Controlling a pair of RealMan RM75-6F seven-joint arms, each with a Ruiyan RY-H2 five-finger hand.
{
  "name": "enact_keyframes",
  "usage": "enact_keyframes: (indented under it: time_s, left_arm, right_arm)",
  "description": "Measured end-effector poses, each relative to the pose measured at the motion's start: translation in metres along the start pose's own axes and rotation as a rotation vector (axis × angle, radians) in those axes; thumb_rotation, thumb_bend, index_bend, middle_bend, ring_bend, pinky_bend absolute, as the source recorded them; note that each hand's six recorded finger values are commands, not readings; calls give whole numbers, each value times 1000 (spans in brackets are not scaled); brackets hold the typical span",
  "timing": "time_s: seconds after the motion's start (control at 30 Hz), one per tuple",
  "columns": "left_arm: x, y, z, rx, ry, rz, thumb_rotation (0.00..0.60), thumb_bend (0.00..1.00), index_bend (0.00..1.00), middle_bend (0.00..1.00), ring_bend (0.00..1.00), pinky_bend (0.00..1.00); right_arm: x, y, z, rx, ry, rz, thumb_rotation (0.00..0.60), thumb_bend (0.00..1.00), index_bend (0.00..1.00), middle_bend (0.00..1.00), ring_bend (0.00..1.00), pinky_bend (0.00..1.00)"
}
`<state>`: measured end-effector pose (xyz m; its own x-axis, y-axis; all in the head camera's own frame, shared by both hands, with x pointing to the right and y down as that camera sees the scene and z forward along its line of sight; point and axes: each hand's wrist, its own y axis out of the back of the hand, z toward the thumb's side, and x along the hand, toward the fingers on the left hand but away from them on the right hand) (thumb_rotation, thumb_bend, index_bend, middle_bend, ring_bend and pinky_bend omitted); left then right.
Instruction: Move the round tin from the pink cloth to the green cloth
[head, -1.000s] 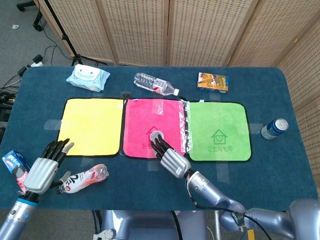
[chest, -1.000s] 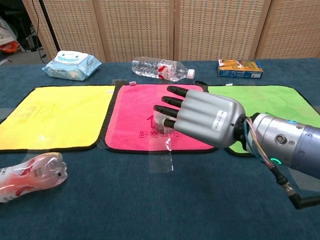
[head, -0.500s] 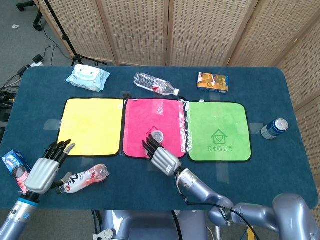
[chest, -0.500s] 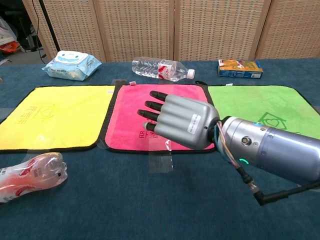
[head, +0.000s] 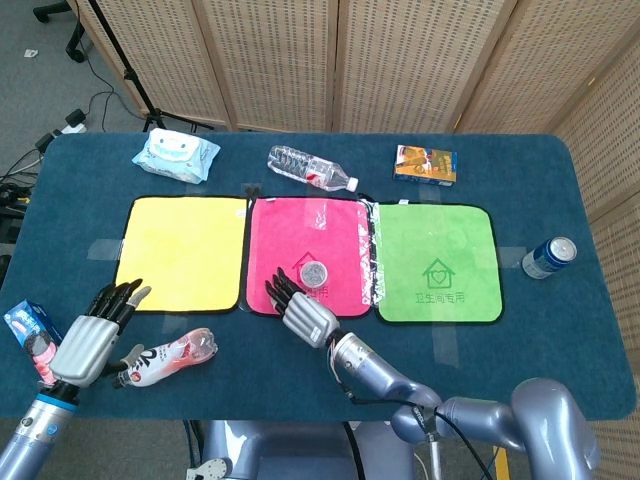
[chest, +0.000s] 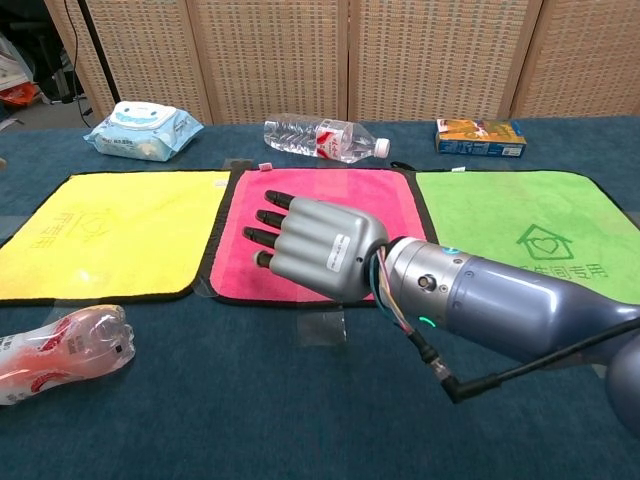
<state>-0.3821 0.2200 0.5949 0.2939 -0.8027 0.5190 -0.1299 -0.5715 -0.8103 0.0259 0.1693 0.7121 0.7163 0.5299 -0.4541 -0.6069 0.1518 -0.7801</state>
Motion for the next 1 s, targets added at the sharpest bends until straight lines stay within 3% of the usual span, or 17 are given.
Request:
enact_keyframes:
  time_s: [0.5,1.0]
  left_arm:
    - [-1,-5,3,-4,-16,-24,600,327,0,0,0,5]
    - [-3,-11,10,-2,-41,-44,600,327,0,0,0,5]
  right_arm:
    - [-20,-13,-8,8,-23,37,600,775,131,27,0,26]
    - [-13,-41,-23,4,-67,102,600,775,131,27,0,26]
